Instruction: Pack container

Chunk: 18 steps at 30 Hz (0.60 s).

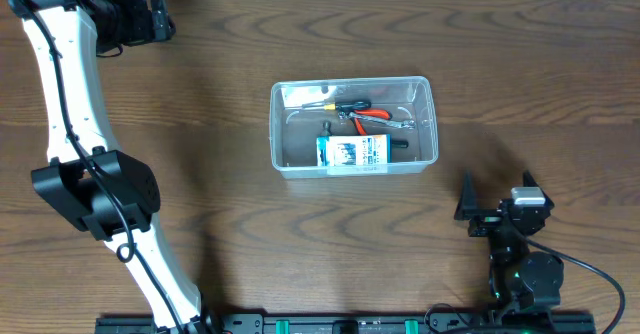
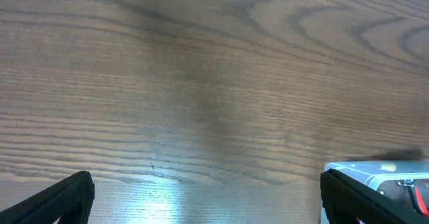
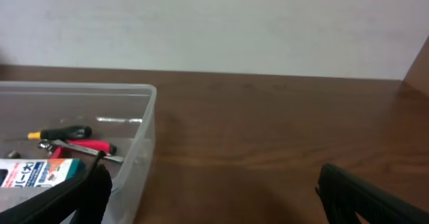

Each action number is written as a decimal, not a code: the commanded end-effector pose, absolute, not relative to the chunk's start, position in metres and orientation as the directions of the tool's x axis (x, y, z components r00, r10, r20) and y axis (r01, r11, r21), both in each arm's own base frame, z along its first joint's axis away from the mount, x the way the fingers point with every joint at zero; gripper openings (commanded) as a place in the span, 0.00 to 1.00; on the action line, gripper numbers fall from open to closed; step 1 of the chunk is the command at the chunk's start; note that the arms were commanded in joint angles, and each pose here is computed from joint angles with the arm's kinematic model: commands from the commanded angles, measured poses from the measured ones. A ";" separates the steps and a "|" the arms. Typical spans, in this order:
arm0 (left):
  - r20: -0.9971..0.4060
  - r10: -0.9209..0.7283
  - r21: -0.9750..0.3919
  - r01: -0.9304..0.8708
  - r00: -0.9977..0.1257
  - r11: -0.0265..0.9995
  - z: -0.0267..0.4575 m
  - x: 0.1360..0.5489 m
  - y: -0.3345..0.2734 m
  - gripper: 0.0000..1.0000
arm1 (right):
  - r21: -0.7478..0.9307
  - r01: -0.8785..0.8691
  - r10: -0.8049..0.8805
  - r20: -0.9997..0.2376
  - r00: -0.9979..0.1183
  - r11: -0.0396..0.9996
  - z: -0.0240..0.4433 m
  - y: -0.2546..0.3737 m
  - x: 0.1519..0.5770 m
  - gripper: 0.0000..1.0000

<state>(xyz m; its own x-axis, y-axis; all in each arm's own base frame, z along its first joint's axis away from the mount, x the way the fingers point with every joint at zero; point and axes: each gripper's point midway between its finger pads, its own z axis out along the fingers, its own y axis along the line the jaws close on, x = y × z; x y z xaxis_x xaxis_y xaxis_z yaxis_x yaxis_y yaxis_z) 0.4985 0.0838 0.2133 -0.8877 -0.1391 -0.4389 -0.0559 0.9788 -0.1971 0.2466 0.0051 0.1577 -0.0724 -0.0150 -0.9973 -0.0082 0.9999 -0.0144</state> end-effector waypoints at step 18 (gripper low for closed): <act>-0.456 -0.142 -0.202 -0.053 -0.879 0.978 0.221 0.499 0.085 0.98 | -0.116 -0.015 -0.117 -0.991 -0.069 0.993 0.158 0.006 0.246 0.99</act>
